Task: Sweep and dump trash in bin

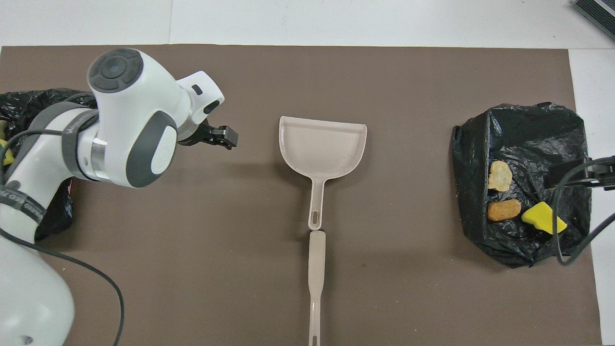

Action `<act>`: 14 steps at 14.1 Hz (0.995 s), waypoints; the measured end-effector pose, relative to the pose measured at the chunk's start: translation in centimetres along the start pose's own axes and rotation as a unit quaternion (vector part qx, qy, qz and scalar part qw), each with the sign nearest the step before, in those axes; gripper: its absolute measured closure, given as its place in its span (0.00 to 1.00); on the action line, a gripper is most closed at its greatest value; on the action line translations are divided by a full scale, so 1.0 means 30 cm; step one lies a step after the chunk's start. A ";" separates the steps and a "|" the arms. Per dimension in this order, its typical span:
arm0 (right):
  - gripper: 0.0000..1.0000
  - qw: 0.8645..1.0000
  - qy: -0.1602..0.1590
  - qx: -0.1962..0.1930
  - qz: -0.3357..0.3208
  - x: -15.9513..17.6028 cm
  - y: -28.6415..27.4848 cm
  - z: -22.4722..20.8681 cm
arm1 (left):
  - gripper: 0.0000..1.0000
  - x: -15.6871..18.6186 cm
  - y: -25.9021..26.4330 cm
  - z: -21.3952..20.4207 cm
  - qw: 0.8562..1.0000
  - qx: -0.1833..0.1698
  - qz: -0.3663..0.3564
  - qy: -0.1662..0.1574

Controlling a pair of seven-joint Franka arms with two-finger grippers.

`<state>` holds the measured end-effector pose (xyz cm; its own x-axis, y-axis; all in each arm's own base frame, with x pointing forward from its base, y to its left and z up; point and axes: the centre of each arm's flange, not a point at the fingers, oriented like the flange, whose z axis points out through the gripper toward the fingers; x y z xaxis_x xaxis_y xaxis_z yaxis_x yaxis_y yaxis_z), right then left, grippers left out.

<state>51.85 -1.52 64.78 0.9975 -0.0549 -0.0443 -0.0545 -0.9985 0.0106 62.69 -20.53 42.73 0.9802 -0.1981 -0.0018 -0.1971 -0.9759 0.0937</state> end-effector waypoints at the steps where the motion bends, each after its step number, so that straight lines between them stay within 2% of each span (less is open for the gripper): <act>1: 0.00 1.000 0.000 0.000 0.000 -0.001 0.000 0.000 | 0.00 0.001 -0.074 -0.029 1.000 0.000 -0.001 0.002; 4: 0.00 1.000 -0.001 0.000 0.000 -0.002 0.001 0.000 | 0.00 -0.028 -0.229 -0.160 1.000 0.006 -0.013 0.012; 7: 0.00 1.000 -0.001 0.000 0.001 -0.002 0.003 -0.001 | 0.00 -0.088 -0.330 -0.316 0.999 0.039 -0.012 0.024; 11: 0.00 1.000 -0.001 0.000 0.001 -0.002 0.004 0.000 | 0.00 -0.189 -0.473 -0.457 0.998 0.039 -0.043 0.012; 14: 0.00 1.000 -0.001 0.000 0.001 -0.002 0.004 0.000 | 0.00 -0.268 -0.476 -0.555 0.998 0.038 -0.048 0.002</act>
<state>51.79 -1.63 64.78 0.9973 -0.0570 -0.0461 -0.0566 -0.9983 0.0105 57.96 -3.49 57.99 0.9947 -0.1029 -0.0025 -0.1029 -0.9945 0.0181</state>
